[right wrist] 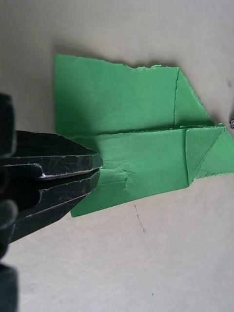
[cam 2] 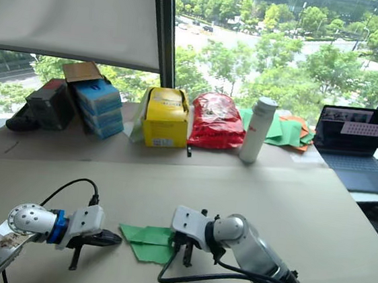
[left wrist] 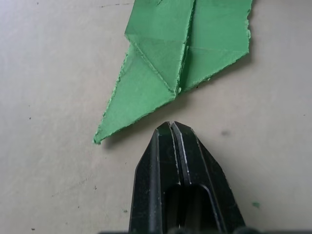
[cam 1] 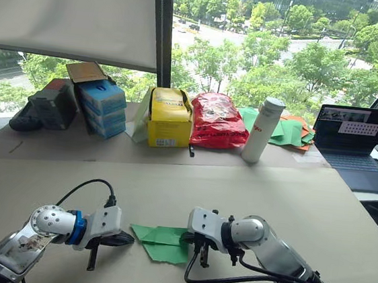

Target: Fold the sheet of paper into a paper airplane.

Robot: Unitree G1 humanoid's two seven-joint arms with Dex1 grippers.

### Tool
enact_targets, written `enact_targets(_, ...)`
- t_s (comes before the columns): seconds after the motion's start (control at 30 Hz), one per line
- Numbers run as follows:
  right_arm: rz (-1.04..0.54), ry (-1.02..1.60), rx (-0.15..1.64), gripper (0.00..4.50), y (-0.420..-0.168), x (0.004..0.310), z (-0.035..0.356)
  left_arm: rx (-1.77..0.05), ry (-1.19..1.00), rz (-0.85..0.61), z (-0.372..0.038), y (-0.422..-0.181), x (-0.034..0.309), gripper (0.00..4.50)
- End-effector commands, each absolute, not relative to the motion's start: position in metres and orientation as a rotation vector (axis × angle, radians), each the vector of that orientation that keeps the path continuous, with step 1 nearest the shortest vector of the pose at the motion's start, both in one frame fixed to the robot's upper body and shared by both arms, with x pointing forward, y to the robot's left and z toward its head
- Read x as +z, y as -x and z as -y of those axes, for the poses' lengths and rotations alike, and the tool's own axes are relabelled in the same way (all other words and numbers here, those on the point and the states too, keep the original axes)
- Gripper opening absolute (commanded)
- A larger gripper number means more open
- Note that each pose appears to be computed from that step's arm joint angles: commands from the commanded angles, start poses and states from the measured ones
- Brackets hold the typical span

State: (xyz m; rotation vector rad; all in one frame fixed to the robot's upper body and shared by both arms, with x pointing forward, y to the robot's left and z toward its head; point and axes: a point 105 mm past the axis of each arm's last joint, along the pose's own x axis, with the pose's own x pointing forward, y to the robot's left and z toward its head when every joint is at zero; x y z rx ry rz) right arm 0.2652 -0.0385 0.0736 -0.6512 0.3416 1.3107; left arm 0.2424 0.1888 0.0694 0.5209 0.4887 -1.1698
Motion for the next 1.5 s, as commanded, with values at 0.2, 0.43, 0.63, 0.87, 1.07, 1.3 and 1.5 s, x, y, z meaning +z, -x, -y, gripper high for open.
enact_targets(0.2, -0.194, 0.491, 1.325, 0.88, -0.259, 0.139, 0.037, -1.099, -0.22, -0.357, -0.188, -0.245, 0.138, 0.0)
enact_targets(0.43, -0.265, 0.437, 1.312, 3.31, -0.273, 0.138, 0.047, -1.123, -0.138, -0.374, -0.18, -0.237, 0.136, 0.0)
enact_targets(0.63, -0.307, 0.445, 1.359, 4.45, -0.281, 0.117, 0.041, -1.132, -0.131, -0.357, -0.173, -0.237, 0.138, 0.0)
enact_targets(0.87, -0.325, 0.453, 1.392, 3.95, -0.281, 0.104, 0.038, -1.132, -0.14, -0.35, -0.17, -0.237, 0.138, 0.0)
enact_targets(1.07, -0.337, 0.459, 1.418, 1.9, -0.274, 0.096, 0.037, -1.129, -0.146, -0.345, -0.169, -0.238, 0.138, 0.0)
enact_targets(1.3, -0.326, 0.455, 1.439, 0.05, -0.267, 0.096, 0.035, -1.12, -0.152, -0.339, -0.171, -0.243, 0.138, 0.0)
enact_targets(1.5, -0.136, 0.415, 1.408, 0.05, -0.273, 0.133, 0.03, -1.096, -0.135, -0.29, -0.169, -0.254, 0.145, 0.0)
